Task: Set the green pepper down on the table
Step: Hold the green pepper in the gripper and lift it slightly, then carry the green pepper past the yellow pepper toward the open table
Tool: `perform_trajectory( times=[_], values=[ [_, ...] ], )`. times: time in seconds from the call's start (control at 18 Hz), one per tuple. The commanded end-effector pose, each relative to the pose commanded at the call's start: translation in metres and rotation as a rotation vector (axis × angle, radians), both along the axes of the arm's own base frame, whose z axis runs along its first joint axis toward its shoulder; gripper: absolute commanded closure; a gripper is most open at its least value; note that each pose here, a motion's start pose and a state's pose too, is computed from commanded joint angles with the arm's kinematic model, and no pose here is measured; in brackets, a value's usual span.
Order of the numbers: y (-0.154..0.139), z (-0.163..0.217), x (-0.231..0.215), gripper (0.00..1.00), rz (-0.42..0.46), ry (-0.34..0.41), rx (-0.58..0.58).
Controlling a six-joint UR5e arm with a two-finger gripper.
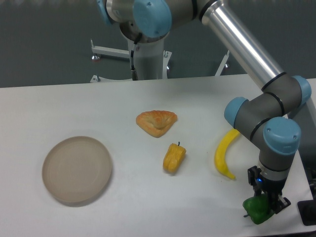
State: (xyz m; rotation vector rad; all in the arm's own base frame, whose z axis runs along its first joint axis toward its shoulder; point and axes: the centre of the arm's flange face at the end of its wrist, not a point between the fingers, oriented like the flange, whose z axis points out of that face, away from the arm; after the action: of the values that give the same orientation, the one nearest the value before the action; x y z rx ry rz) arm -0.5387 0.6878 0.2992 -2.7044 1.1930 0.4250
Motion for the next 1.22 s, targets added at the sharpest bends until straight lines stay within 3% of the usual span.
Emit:
perform_trajectory(
  times=[0.61, 0.94, 1.22],
  values=[
    [-0.003, 0.007, 0.025, 0.72, 0.032, -0.038, -0.004],
    [-0.037, 0.025, 0.077, 0.72, 0.141, -0.136, -0.014],
    [-0.027, 0.039, 0.155, 0.72, 0.257, -0.195, -0.006]
  ],
)
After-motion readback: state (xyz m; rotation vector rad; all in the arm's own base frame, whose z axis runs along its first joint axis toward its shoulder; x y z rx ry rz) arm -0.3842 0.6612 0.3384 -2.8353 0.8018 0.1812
